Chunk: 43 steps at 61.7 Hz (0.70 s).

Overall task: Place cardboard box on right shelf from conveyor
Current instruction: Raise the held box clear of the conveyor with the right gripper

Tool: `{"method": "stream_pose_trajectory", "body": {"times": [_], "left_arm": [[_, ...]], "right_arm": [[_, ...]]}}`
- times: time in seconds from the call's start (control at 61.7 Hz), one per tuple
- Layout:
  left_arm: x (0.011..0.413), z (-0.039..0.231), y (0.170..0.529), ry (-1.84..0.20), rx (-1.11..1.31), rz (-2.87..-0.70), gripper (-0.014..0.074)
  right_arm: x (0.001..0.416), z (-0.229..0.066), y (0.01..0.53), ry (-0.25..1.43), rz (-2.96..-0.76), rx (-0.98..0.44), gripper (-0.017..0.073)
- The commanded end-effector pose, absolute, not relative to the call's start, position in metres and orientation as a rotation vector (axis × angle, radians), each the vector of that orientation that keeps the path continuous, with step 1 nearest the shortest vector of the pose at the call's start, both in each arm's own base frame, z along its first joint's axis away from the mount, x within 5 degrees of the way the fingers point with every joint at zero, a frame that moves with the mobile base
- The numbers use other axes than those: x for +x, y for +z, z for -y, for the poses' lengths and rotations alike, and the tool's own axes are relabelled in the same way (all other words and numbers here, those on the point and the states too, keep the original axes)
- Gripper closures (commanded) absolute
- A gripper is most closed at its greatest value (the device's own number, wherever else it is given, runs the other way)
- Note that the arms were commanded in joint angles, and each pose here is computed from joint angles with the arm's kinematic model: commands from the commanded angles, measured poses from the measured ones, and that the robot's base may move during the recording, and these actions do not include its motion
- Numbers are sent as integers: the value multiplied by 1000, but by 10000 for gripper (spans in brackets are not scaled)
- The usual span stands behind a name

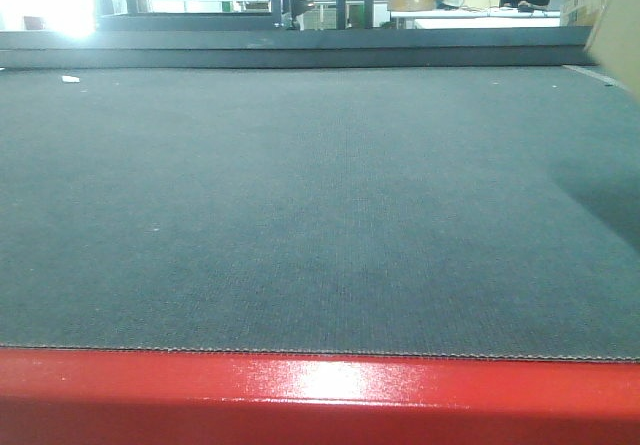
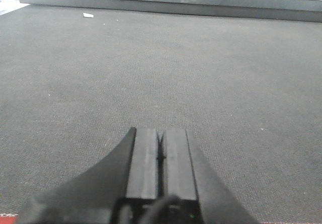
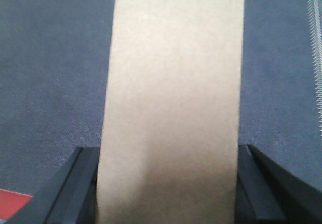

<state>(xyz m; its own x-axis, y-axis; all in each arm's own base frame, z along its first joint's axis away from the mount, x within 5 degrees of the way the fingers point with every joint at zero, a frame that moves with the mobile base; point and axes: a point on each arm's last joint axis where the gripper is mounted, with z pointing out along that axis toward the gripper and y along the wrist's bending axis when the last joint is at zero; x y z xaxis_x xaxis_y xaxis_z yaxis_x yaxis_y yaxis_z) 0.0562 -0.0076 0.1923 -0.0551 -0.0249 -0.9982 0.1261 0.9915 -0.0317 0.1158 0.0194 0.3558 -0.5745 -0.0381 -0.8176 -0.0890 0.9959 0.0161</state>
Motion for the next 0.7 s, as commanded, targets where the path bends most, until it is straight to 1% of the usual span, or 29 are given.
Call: {"method": "stream_pose_trajectory", "body": {"times": [0.0,0.292,0.421,0.519,0.681], "left_arm": [[56,7,199,-128,66,-1527,710],[56,7,199,-128,66,-1527,710],[56,7,199,-128,66,-1527,710],[56,7,199,-128,66,-1527,710],[56,7,199,-128,66,-1527,710]], "right_arm": [[95,-13,372,86,-1999,-91,345],[23,8,374,136,-1757,-51,345],[-2,14,376,157,-1646,-38,345],[-11,17,376,164,-1610,-33,345],[-11,17,376,164,-1610,-32,345]]}}
